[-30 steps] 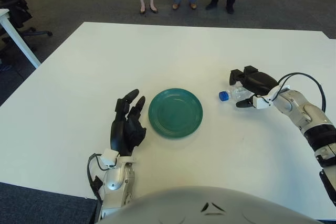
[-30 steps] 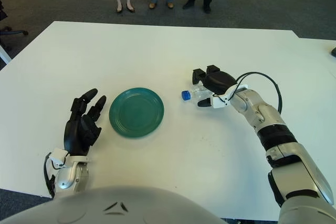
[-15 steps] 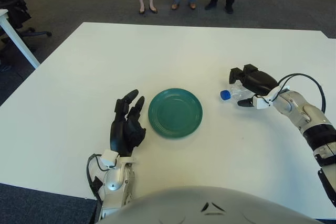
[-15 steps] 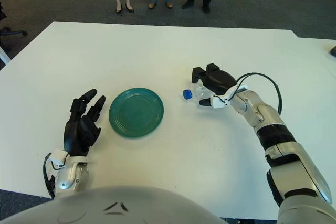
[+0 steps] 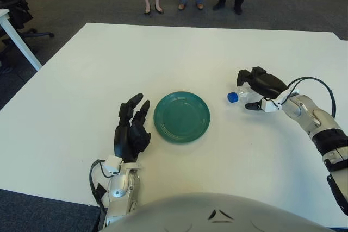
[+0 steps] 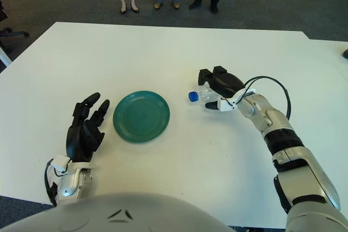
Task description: Put the bottle into the plate.
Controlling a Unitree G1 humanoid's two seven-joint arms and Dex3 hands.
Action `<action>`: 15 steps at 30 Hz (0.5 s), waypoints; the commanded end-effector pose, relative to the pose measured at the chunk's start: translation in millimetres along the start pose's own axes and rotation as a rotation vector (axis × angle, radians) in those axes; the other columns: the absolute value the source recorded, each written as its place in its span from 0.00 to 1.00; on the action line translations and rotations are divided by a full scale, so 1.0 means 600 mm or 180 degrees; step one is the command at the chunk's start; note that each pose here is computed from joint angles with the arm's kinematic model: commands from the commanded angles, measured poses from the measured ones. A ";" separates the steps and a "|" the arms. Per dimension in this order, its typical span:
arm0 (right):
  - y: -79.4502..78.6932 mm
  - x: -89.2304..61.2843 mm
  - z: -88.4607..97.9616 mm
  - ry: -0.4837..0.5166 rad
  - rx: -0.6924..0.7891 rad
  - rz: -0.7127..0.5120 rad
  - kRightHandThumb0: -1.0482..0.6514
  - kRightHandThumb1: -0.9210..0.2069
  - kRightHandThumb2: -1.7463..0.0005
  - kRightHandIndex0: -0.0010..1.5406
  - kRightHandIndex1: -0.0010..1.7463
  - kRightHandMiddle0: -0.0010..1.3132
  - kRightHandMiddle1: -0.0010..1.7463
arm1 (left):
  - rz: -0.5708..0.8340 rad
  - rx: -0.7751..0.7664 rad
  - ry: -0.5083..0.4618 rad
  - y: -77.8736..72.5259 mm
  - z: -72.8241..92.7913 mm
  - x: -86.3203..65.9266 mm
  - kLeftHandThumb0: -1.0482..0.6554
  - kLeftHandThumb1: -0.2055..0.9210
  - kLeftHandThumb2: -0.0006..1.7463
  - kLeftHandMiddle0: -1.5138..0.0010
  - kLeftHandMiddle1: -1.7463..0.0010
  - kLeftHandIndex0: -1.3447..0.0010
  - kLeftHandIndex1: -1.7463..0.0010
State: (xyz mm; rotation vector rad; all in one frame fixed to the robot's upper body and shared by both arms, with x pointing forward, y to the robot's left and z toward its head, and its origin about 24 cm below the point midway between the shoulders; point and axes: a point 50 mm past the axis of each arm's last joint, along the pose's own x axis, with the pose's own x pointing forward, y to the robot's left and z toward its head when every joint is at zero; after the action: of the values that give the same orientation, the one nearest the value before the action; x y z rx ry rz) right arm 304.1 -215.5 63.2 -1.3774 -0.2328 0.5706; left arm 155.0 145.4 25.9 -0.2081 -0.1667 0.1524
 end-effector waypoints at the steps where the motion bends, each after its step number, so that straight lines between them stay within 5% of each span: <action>1: -0.014 0.003 -0.004 0.0022 0.0026 -0.0101 0.34 0.51 0.27 0.79 1.00 0.45 1.00 | -0.0034 -0.0012 -0.0054 -0.001 0.000 0.004 0.13 1.00 0.48 0.60 0.96 0.84 0.45; 15: -0.032 0.006 0.005 -0.0094 -0.0014 -0.0226 0.34 0.51 0.27 0.78 1.00 0.45 1.00 | -0.0123 0.0095 -0.0090 0.002 -0.003 0.006 0.12 1.00 0.50 0.62 0.97 0.85 0.46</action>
State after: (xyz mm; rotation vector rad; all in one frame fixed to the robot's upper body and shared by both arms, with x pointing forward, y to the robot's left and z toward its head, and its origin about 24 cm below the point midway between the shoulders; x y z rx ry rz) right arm 305.6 -216.8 67.9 -1.3717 -0.2467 0.5522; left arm 157.6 145.8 24.2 -0.1873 -0.1855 0.1343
